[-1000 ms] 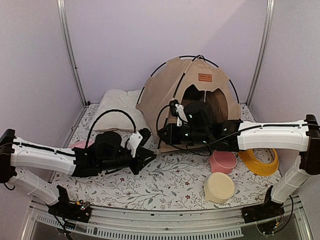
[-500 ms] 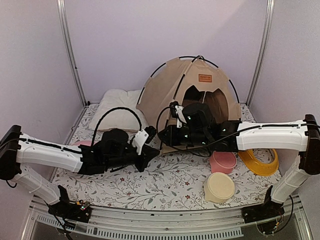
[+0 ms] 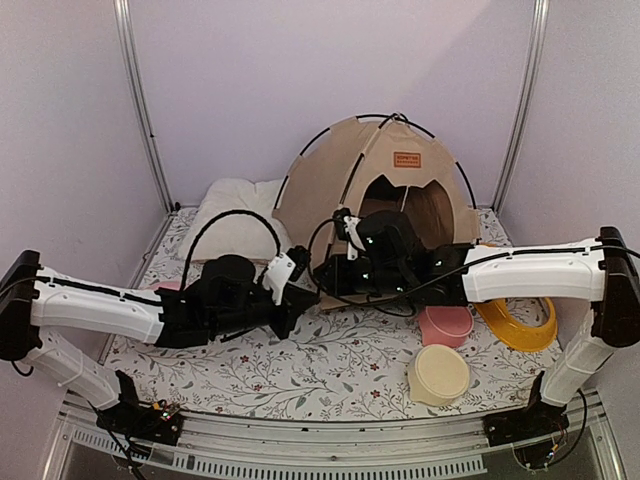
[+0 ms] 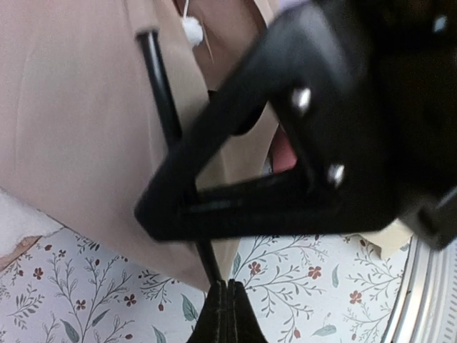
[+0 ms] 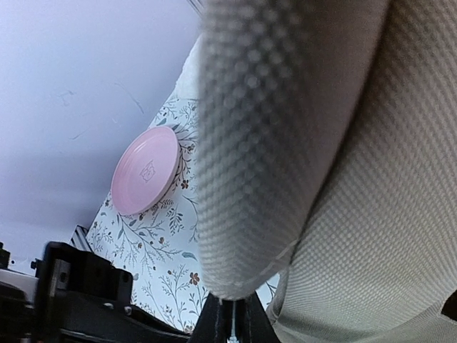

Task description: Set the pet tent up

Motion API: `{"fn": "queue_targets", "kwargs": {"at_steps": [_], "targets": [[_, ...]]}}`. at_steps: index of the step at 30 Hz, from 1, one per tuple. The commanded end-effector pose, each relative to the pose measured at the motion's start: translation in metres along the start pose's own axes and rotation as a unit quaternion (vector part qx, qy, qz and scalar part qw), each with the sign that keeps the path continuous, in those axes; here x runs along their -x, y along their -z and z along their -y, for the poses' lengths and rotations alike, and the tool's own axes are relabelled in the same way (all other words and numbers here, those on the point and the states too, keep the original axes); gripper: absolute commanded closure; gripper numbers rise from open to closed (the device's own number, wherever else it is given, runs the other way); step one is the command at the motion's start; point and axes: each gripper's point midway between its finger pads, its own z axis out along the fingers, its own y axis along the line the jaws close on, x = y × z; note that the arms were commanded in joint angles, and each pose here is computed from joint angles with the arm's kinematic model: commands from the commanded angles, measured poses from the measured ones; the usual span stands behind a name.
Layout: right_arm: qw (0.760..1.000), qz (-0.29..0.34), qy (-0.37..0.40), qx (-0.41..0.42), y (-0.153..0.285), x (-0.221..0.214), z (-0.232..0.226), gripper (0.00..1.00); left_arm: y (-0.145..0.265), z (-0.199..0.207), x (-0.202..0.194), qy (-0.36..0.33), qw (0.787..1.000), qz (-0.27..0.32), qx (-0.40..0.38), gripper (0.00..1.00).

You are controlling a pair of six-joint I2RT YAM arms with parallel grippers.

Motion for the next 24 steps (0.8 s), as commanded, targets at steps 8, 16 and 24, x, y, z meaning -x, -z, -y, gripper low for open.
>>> {"fn": "queue_targets", "kwargs": {"at_steps": [8, 16, 24], "targets": [[0.999, -0.014, 0.025, 0.020, 0.010, 0.002, -0.020, 0.58, 0.025, -0.023, 0.055, 0.048, 0.994, 0.090, 0.040, 1.00], [0.997, -0.022, 0.061, 0.049, 0.054, 0.022, -0.042, 0.27, 0.033, -0.038, 0.065, 0.068, 0.991, 0.099, 0.065, 0.86], [0.997, 0.028, 0.076, -0.002, 0.108, 0.055, -0.020, 0.15, 0.039, -0.062, 0.085, 0.103, 0.981, 0.105, 0.127, 0.68]]}}
